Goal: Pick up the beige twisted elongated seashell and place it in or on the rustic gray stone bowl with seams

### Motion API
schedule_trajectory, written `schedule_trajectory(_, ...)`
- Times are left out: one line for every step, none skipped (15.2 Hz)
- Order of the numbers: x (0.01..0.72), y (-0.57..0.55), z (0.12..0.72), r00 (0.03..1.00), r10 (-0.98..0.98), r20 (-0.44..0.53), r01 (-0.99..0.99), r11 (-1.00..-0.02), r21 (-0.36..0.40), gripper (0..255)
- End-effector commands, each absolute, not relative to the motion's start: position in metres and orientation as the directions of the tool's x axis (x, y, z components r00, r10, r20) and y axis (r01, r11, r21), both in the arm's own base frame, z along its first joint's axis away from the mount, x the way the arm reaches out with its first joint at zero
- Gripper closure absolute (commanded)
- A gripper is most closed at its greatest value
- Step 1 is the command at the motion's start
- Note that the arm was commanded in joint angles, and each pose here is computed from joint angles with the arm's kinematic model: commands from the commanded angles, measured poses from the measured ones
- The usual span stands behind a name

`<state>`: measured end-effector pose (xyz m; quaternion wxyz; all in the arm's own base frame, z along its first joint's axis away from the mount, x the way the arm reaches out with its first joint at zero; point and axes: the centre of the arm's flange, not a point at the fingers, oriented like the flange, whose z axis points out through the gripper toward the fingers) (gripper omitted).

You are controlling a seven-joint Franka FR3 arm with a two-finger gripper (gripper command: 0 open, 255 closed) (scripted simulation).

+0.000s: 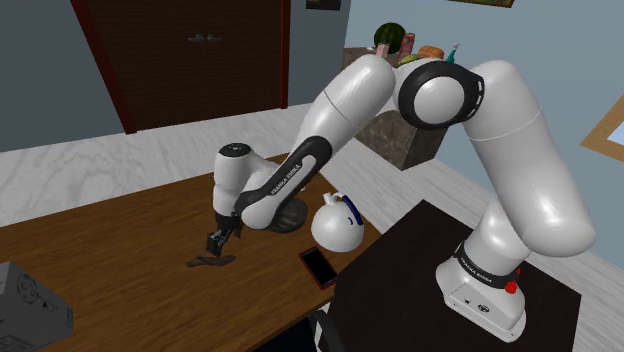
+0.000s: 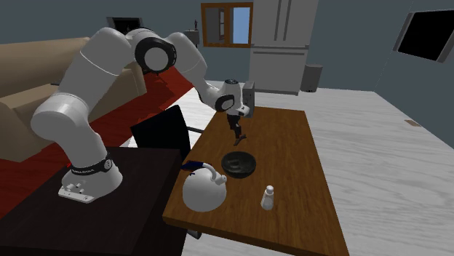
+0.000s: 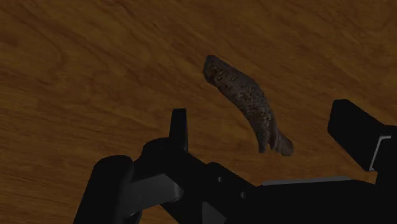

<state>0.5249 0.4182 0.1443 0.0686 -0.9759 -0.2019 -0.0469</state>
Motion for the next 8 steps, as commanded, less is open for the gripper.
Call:
schedule_trajectory(0.521,0.437,0.125,0.762,0.616,0.202,0.631,-0.775,-0.017,0)
schedule_trajectory(0.519,0.446,0.115,0.666,0.709,0.232,0.722,-0.691,0.036,0)
schedule_trajectory(0.517,0.452,0.108,0.589,0.769,0.249,0.779,-0.622,0.077,0)
schedule_trajectory(0.518,0.452,0.103,0.589,0.769,0.249,0.779,-0.622,0.077,0)
schedule_trajectory(0.519,0.453,0.098,0.589,0.769,0.249,0.779,-0.622,0.077,0)
schedule_trajectory(0.521,0.454,0.093,0.589,0.769,0.249,0.779,-0.622,0.077,0)
schedule_trajectory(0.522,0.455,0.088,0.589,0.769,0.249,0.779,-0.622,0.077,0)
schedule_trajectory(0.523,0.456,0.082,0.589,0.769,0.249,0.779,-0.622,0.077,0)
